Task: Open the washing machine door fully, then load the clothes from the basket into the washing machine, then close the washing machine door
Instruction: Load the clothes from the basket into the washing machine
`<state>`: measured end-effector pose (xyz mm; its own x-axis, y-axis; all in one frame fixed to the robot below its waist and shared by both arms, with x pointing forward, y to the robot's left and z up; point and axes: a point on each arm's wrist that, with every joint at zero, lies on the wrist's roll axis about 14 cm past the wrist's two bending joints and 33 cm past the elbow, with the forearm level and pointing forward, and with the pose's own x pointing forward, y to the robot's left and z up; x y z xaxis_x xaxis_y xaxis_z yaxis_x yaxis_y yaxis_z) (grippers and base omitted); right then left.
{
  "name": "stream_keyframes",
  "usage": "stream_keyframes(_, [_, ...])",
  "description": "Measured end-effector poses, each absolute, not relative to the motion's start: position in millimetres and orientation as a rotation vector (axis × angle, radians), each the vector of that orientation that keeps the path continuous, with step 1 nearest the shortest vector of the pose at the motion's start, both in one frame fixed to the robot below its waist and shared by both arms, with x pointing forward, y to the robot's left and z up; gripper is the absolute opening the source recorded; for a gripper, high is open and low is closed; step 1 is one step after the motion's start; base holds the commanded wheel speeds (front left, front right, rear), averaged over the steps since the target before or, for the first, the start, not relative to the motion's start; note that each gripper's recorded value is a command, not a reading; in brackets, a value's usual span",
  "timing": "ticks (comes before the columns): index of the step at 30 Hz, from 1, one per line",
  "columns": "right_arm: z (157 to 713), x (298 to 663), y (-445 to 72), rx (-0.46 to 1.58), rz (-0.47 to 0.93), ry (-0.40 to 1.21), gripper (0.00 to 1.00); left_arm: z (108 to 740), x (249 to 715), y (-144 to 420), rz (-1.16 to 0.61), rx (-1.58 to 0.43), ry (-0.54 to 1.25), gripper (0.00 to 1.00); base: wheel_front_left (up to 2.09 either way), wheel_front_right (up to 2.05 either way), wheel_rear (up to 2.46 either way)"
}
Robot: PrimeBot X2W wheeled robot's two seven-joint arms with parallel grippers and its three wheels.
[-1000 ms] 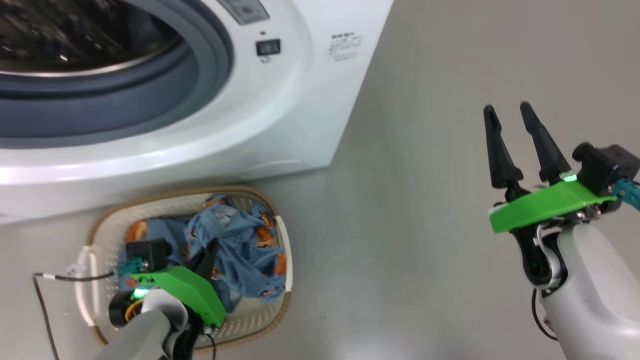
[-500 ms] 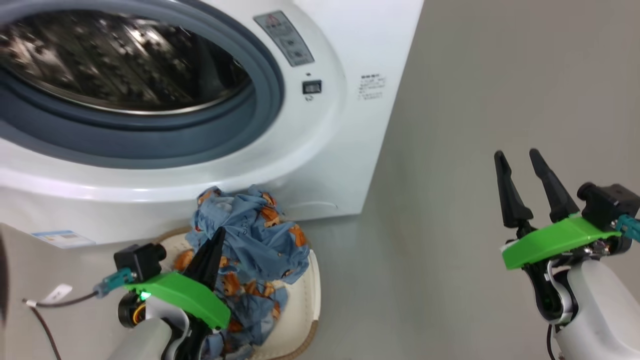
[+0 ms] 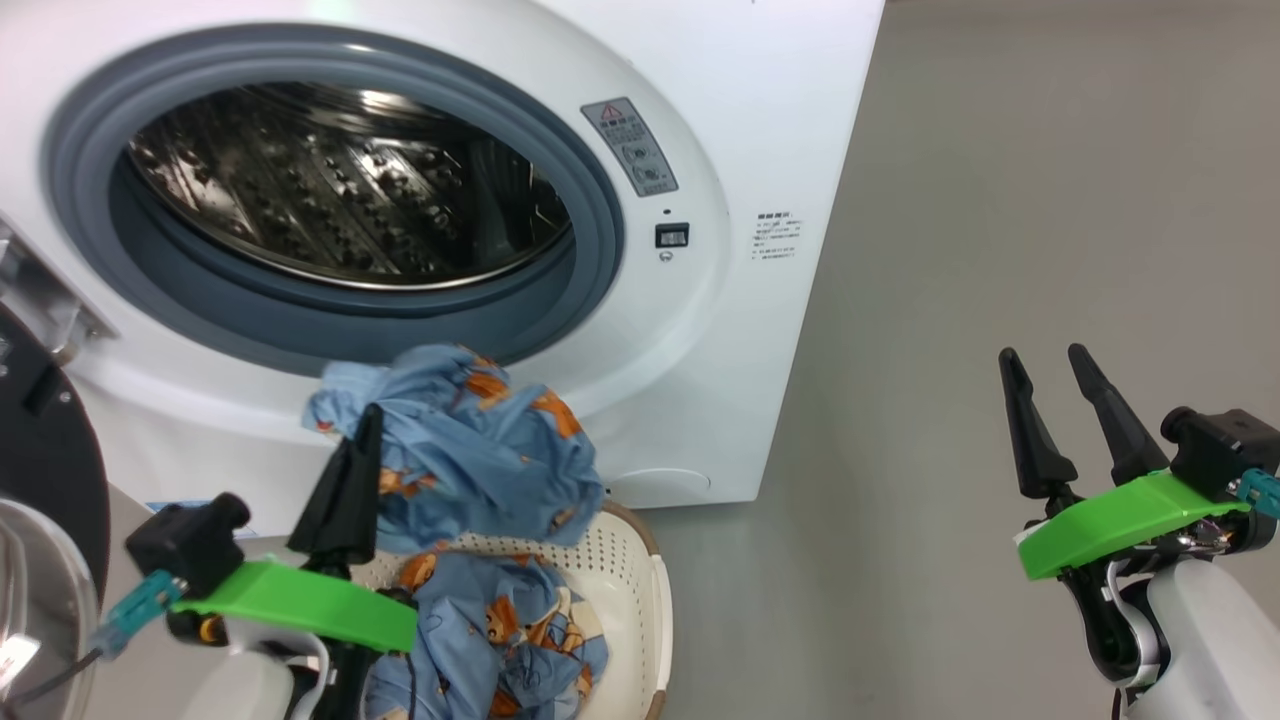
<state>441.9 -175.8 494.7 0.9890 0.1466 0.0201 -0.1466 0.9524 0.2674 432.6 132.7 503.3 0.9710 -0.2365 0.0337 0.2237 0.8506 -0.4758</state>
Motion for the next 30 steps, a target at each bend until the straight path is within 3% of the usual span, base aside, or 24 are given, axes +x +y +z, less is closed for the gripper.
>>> stream_keyframes(10, [504, 437, -173, 0.271, 0.162, -0.026, 1.0, 527, 420, 151, -0.185, -0.333, -0.071, 0.0, 0.0, 0.0, 0.0])
stream_keyframes(30, [501, 433, -183, 0.265, 0.14, -0.021, 1.0, 523, 428, 153, -0.161, -0.332, -0.067, 0.0, 0.0, 0.0, 0.0])
